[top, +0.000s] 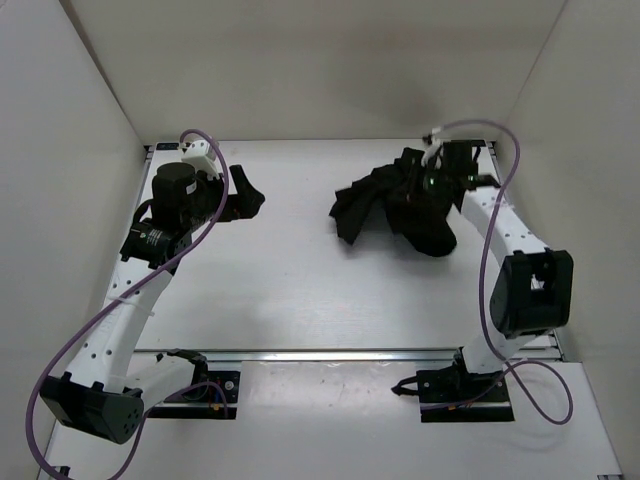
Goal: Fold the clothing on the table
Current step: Move the skirt to the center of the board
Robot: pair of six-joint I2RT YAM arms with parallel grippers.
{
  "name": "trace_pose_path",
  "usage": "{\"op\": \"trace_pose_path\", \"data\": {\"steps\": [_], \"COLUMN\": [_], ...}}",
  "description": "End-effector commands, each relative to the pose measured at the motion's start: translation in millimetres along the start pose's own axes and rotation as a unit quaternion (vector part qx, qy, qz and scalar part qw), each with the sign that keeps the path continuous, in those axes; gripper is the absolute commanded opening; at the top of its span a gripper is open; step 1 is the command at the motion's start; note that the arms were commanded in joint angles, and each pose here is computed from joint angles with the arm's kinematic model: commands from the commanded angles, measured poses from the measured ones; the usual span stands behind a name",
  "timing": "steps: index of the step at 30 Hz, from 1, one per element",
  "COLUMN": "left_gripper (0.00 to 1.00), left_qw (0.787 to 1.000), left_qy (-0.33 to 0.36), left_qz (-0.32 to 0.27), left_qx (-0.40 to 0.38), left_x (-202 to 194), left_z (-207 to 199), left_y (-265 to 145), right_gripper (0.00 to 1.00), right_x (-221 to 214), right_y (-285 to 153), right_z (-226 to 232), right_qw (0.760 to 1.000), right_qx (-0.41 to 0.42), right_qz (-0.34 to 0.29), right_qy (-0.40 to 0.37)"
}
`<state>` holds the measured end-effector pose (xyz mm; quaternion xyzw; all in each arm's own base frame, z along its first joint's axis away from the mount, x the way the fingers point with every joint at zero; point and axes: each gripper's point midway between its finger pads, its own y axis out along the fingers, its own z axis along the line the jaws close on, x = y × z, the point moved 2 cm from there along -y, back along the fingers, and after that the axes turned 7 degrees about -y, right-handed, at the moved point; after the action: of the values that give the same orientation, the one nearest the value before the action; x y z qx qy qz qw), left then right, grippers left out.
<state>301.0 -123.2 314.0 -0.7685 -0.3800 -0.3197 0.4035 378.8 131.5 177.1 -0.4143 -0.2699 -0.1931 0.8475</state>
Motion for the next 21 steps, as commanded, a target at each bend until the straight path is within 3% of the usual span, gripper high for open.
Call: {"op": "trace_pose_path", "data": {"steps": [1, 4, 6, 10, 13, 16, 18, 20, 21], "left_gripper": [0.99, 0.99, 0.99, 0.99, 0.99, 0.99, 0.99, 0.99, 0.99], "left_qw": [1.0, 1.0, 1.0, 1.0, 1.0, 1.0, 1.0, 1.0, 1.0], "left_qy": [0.006, 0.014, 0.01, 0.007, 0.011, 0.011, 0.009, 0.01, 0.01], "left_qz": [-0.013, -0.02, -0.02, -0.011, -0.013, -0.01, -0.011, -0.006, -0.007], "left_qx": [-0.009, -0.014, -0.01, -0.004, -0.007, -0.004, -0.003, -0.004, -0.005], "left_x": [9, 11, 10, 1, -1, -2, -2, -5, -4], "left_z": [-6, -8, -5, -1, -2, -1, 0, 0, -1], "left_y": [-4, -9, -9, -9, -12, -10, -10, -10, -9], "right_gripper": [0.0, 0.03, 0.03, 0.0, 0.01, 0.0, 0.01, 0.07, 0.26], "right_x": [108, 127, 113, 45, -43, -115, -133, -132, -132], "right_y": [-32, -35, -22, 26, 69, 100, 111, 118, 116], "right_z": [57, 76, 74, 53, 57, 116, 160, 192, 203], "right_qw": [0.987, 0.981, 0.984, 0.991, 0.987, 0.969, 0.956, 0.95, 0.947], "right_qx": [0.031, 0.034, 0.023, -0.003, 0.001, 0.102, 0.164, 0.187, 0.198], "right_qz": [-0.116, -0.137, -0.119, -0.022, 0.092, 0.183, 0.189, 0.18, 0.179], "right_qy": [-0.104, -0.13, -0.134, -0.129, -0.136, -0.135, -0.157, -0.172, -0.178]}}
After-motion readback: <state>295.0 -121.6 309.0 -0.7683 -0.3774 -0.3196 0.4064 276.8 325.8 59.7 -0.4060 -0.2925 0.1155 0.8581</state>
